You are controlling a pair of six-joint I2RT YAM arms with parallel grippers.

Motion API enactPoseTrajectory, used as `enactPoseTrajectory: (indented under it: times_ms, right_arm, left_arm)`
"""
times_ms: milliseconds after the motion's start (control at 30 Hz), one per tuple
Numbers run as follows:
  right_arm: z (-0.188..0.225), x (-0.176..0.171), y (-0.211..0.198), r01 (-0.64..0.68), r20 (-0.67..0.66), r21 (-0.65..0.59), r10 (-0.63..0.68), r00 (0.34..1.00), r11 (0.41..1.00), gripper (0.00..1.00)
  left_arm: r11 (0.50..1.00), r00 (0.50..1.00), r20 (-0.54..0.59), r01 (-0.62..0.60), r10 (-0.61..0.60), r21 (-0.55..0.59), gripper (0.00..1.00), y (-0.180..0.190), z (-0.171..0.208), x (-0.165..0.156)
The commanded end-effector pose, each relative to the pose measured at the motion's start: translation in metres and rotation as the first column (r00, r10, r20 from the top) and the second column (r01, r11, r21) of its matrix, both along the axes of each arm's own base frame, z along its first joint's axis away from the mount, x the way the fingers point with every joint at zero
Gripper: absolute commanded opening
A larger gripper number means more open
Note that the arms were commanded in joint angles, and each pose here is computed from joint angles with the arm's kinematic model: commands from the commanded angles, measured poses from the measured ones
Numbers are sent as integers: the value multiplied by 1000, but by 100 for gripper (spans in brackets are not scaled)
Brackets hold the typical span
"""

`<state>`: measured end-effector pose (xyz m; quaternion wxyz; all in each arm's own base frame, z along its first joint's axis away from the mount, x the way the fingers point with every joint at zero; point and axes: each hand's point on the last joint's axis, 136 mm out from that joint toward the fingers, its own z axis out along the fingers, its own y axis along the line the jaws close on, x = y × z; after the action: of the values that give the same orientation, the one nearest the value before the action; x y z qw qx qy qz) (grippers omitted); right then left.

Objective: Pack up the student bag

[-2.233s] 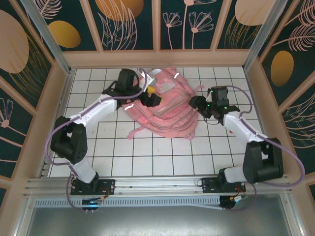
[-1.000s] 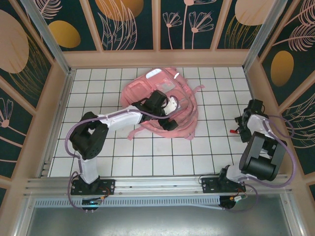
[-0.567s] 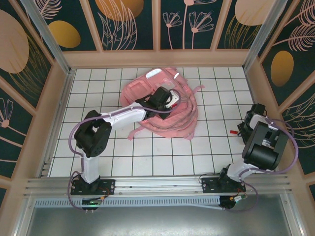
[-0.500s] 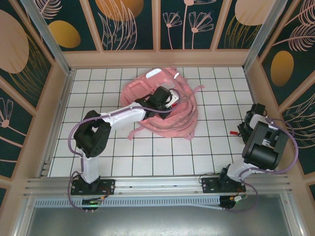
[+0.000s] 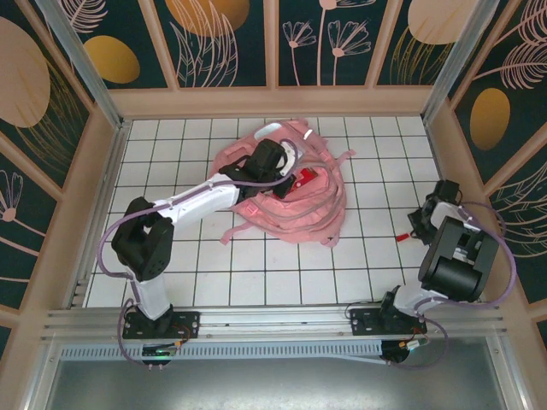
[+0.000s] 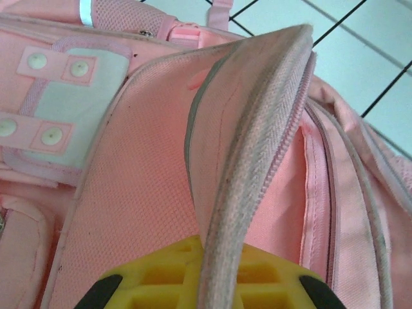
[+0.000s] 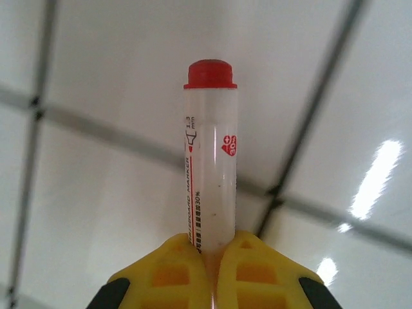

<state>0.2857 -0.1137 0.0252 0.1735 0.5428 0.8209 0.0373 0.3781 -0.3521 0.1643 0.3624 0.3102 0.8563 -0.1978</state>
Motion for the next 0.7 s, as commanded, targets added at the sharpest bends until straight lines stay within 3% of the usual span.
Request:
enactPoseTrajectory:
  times_ms: [0,167,267,433,600,667]
  right_arm:
    - [36,25,66,-141,169,128,119,978,982,0]
    - [118,46,167,-309,391,218,208,897,926,0]
    - [154,57,224,-395,491,279,223,842,875,0]
    - [173,67,306,-480,555,455,183,812,750,0]
    - [176,93,355,-510,586,508,155,795,695,0]
    - [174,104,371,-514,573,534,160,804,671,6]
  left_arm:
    - [962,1000,-23,-27,22,-272,0,1,64,7]
    - [957,996,-31,-94,89,-274,0,17,58,18]
    - [949,997,-21,-74,70,-307,0,16,73,14]
    - [923,999,-26,-42,35,-383,0,7,91,10]
    - [893,1000,-3,-5,4,-451,0,3,114,4]
    - [889,1000,3,1,1,-458,0,3,119,2]
